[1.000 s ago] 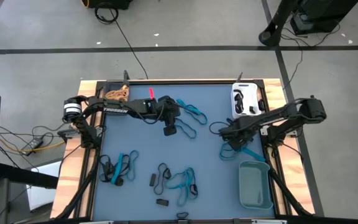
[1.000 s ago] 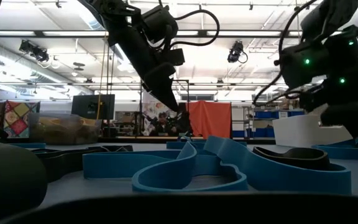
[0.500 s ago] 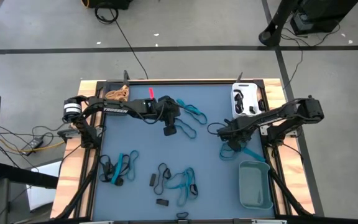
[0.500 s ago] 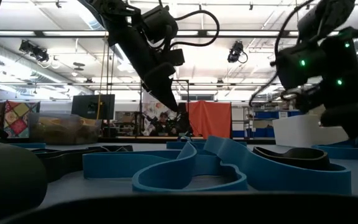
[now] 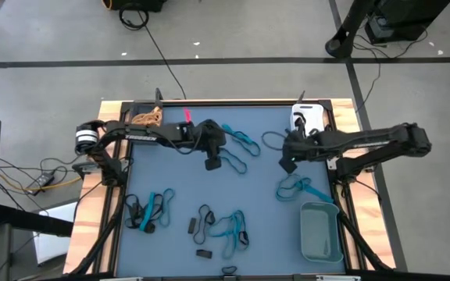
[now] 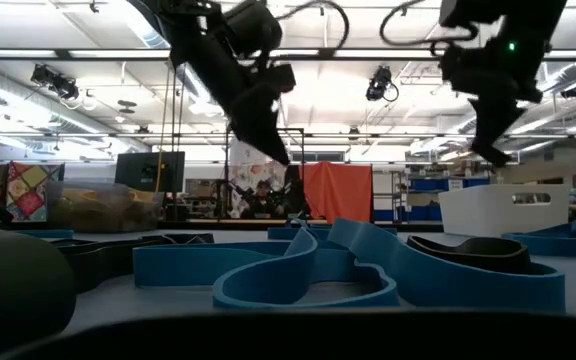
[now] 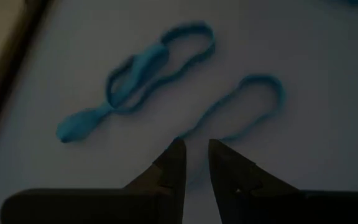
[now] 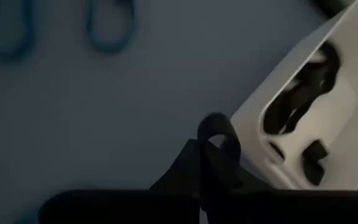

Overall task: Sort rubber bands into baskets
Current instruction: Put the black rubber band into the white bin

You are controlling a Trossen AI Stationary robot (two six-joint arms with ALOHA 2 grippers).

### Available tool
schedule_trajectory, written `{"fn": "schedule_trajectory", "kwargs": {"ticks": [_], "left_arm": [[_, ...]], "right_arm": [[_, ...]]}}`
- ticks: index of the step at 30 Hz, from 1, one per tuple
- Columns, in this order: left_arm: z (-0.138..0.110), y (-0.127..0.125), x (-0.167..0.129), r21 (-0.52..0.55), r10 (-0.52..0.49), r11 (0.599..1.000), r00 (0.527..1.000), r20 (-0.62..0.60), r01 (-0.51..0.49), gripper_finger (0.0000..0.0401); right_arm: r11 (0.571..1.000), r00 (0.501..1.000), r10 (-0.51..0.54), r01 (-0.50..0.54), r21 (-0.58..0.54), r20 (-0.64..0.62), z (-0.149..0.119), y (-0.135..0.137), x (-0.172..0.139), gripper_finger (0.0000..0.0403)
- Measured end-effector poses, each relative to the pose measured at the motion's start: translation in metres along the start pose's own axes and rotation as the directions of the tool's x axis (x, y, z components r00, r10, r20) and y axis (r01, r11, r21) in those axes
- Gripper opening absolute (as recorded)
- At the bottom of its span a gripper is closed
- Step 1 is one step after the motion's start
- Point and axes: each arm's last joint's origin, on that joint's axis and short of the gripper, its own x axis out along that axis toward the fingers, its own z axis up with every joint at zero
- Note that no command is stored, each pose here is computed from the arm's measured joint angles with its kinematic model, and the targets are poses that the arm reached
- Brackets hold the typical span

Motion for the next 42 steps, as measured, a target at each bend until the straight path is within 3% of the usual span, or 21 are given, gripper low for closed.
{"fn": "schedule_trajectory", "kwargs": {"ticks": [3, 8, 19, 23, 32, 42], "left_arm": [[0.006, 0.002, -0.016, -0.004, 0.005, 1.0, 0.999, 0.047, -0.004, 0.0074], [0.01, 0.004, -0.042, -0.012, 0.014, 1.0, 0.99, 0.143, -0.012, 0.0074], [-0.049, 0.002, -0.074, -0.147, 0.033, 0.989, 0.968, 0.25, 0.004, 0.0074], [-0.059, 0.002, -0.086, -0.18, 0.042, 0.984, 0.954, 0.296, 0.012, 0.0074], [-0.088, -0.006, -0.101, -0.194, 0.023, 0.98, 0.942, 0.335, 0.045, 0.0074], [-0.135, -0.022, -0.094, -0.299, -0.039, 0.933, 0.881, 0.472, 0.201, 0.0074]], "right_arm": [[0.998, 0.999, -0.03, 0.028, 0.064, 0.033, 0.005, -0.015, -0.005, 0.0007], [0.979, 0.985, -0.171, 0.166, 0.12, 0.026, 0.014, -0.035, 0.003, 0.0007], [0.935, 0.941, -0.31, 0.328, 0.137, -0.136, 0.034, -0.06, 0.039, 0.002], [0.915, 0.915, -0.352, 0.381, 0.136, -0.196, 0.04, -0.068, 0.055, 0.0024], [0.93, 0.917, -0.329, 0.356, 0.093, -0.226, 0.052, -0.073, 0.081, 0.004], [0.941, 0.907, -0.325, 0.339, 0.006, -0.266, 0.051, -0.081, 0.081, 0.0114]]}}
